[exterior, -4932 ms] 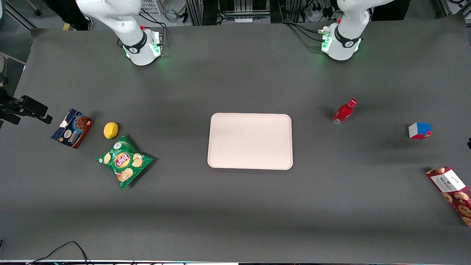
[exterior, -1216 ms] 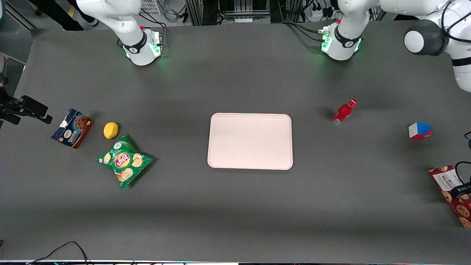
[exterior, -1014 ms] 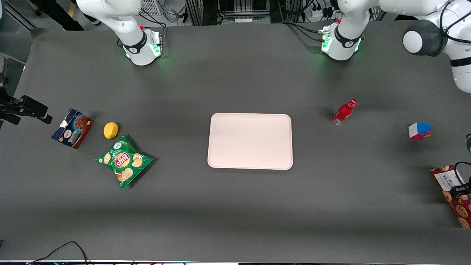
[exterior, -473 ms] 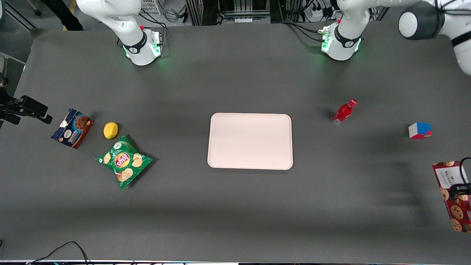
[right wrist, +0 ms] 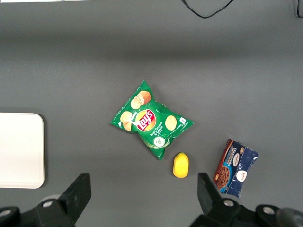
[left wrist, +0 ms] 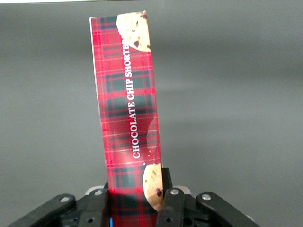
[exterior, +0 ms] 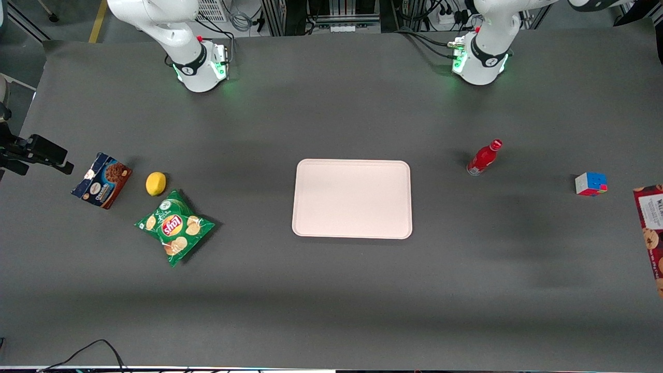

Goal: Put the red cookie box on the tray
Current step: 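Carry the upright cookie box with the left gripper over the white tray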

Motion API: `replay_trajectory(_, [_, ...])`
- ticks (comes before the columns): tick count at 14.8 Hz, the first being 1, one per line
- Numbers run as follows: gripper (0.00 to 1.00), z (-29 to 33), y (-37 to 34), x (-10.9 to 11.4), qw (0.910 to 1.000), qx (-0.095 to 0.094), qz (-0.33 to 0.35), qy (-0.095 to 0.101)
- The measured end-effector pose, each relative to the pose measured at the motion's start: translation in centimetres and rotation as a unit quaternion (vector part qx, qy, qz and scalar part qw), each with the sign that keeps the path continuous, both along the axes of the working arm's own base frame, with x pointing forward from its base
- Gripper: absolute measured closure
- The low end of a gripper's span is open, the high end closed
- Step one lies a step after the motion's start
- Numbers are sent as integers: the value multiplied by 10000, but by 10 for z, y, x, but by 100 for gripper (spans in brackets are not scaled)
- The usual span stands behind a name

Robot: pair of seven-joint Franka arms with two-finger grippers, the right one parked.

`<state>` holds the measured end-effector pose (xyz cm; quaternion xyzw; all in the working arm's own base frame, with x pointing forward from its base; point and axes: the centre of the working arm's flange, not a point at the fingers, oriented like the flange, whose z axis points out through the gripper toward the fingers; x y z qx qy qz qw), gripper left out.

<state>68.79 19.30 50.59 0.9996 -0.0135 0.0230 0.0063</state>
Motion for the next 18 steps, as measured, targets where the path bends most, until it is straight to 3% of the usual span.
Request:
replay_trajectory(4, [62, 3, -32, 4, 10000, -60, -1, 76])
replay_trajectory(7, [62, 1, -102, 8, 9982, -215, 418, 382])
replay_trajectory(10, [62, 15, -189, 4, 9951, -350, 739, 558])
replay_trajectory(15, [62, 31, -340, -24, 9929, -386, 943, 621])
replay_trajectory(18, [62, 25, -443, -51, 9928, -306, 1046, 487])
